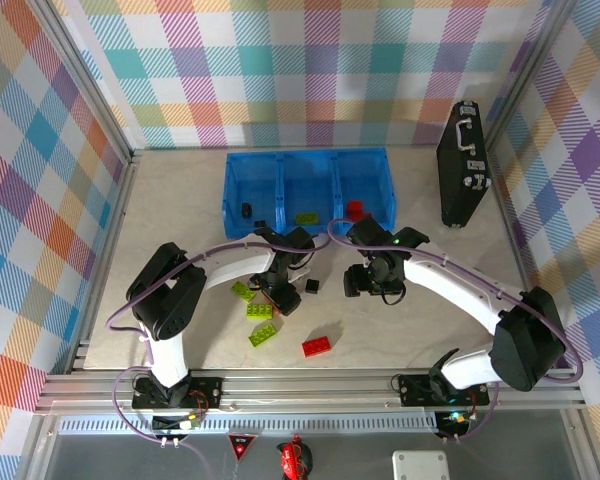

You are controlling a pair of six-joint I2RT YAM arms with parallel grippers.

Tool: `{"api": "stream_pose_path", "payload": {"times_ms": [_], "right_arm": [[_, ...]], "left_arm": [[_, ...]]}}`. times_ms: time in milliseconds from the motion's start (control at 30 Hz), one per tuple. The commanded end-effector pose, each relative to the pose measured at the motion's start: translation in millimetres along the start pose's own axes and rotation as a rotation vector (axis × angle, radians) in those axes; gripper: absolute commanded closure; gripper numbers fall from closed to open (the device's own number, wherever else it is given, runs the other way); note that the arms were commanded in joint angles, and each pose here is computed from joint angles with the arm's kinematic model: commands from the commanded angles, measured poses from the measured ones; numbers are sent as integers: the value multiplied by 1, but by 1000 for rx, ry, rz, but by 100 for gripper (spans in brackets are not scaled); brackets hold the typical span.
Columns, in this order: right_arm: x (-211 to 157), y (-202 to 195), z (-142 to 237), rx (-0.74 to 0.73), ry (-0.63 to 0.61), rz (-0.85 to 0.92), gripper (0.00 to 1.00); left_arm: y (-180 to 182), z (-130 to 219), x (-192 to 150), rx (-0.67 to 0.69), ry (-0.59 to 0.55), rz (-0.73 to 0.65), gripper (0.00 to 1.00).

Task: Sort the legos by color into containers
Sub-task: Pick up the lego from the middle-left of the table.

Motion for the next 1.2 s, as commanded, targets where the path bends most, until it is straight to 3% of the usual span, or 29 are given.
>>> {"api": "stream_pose_path", "payload": {"times_ms": [0, 367, 700, 1167], "right_arm": [[-3, -1, 1, 7, 3, -13, 29], [-4, -4, 7, 0, -43, -36, 31], [-5, -8, 25, 74, -141, -83, 32], [4, 6, 54, 363, -219, -99, 32]], "left_arm": [[-3, -1, 0, 11, 5, -30, 23], [-1, -7, 0, 29, 20, -31, 26], [-3, 22, 2, -7, -88, -48, 34], [-14, 113, -7, -183, -429, -146, 71]]}}
Point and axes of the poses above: each hand's point on the last joint's axis, 136 mm out from that joint toward the fingers, its own z axis back along the fingers, its own y axis along the line the jaws close on, x = y × z, the point moved 8 cm from there along z, back along the fingers, and after that the axes turned 10 degrees about z, right-handed, at the moved point
